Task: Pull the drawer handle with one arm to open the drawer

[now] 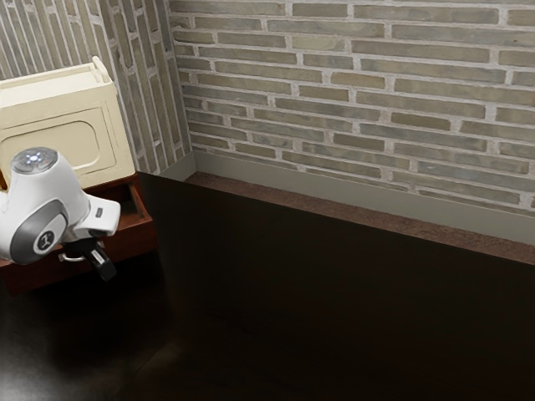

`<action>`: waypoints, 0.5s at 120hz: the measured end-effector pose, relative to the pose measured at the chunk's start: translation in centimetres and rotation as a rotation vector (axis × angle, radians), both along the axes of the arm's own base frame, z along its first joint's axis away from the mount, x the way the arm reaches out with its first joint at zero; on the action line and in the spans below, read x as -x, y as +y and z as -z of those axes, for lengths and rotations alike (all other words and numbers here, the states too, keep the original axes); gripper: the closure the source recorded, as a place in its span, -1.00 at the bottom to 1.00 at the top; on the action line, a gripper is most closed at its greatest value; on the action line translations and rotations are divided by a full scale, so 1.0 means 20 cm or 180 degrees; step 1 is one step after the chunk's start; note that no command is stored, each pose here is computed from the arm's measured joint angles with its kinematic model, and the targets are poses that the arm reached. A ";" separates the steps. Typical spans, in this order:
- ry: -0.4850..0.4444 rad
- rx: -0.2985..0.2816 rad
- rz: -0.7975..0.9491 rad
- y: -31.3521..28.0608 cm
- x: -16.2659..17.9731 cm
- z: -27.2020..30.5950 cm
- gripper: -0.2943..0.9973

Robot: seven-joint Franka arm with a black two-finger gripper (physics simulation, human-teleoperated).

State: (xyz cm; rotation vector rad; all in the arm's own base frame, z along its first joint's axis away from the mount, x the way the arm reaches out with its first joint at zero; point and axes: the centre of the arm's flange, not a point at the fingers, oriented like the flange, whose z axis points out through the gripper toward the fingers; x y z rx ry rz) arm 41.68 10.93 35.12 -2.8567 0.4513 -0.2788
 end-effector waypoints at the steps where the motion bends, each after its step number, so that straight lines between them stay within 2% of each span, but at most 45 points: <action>1: -0.0002 -0.0001 0.0000 0.00 0.00 0.00 -0.07; 60: -0.0056 -0.0015 -0.0039 0.04 0.00 -0.03 0.05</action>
